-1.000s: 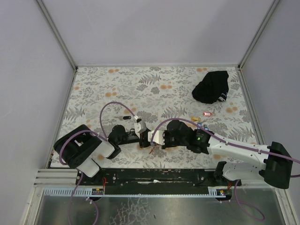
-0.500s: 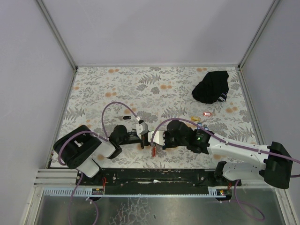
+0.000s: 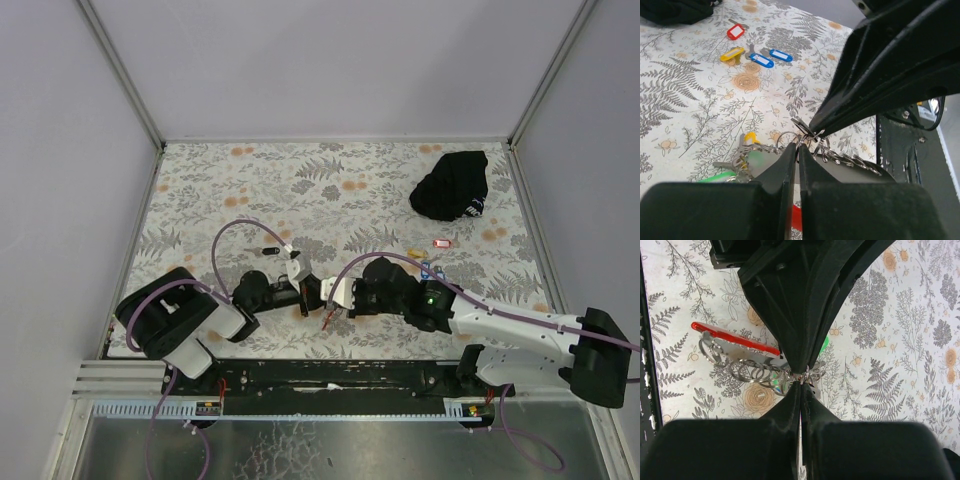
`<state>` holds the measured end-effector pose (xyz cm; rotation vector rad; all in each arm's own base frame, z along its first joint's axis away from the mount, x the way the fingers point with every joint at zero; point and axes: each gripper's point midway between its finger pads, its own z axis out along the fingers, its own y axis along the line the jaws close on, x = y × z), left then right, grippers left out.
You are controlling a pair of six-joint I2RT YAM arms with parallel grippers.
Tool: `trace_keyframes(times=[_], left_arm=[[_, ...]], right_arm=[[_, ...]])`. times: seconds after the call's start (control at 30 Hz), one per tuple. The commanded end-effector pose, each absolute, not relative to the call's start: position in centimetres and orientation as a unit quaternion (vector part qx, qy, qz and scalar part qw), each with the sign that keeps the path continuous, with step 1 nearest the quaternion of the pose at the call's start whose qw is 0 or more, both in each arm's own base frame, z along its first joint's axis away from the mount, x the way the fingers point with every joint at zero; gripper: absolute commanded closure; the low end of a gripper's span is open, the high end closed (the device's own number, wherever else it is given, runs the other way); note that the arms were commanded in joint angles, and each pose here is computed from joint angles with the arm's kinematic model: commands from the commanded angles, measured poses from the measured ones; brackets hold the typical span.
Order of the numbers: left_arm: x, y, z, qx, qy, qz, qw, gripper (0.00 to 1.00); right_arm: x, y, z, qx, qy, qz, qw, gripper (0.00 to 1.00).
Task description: Put the keys on the keyring
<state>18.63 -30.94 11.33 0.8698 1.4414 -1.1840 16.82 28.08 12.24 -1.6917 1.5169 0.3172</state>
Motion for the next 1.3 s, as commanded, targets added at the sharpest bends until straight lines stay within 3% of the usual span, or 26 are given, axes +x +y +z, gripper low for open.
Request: trace_keyframes(times=[0.0, 0.77, 1.1, 1.27], left_arm=[[21.7, -29.8, 14.2, 0.256, 0.606, -0.491, 0.571, 1.0], [23.3, -28.9, 14.8, 0.081, 0.644, -0.521, 0.554, 1.0], [23.2, -28.7, 14.7, 0.082, 0.644, -0.517, 0.557, 1.0], [22.5, -28.7, 15.1, 0.122, 0.632, -0.512, 0.569, 0.87]], right_arm=[[16.0, 27.7, 12.2, -0.655, 0.614, 0.142, 0.416, 1.0], [16.3, 30.6, 10.5, -0.65, 0.601, 0.151, 0.44, 1.0], [17.9, 28.7, 12.0, -0.627, 0.61, 0.099, 0.474, 1.0], [18.1, 28.3, 12.3, -0.622, 0.611, 0.094, 0.48, 1.0]])
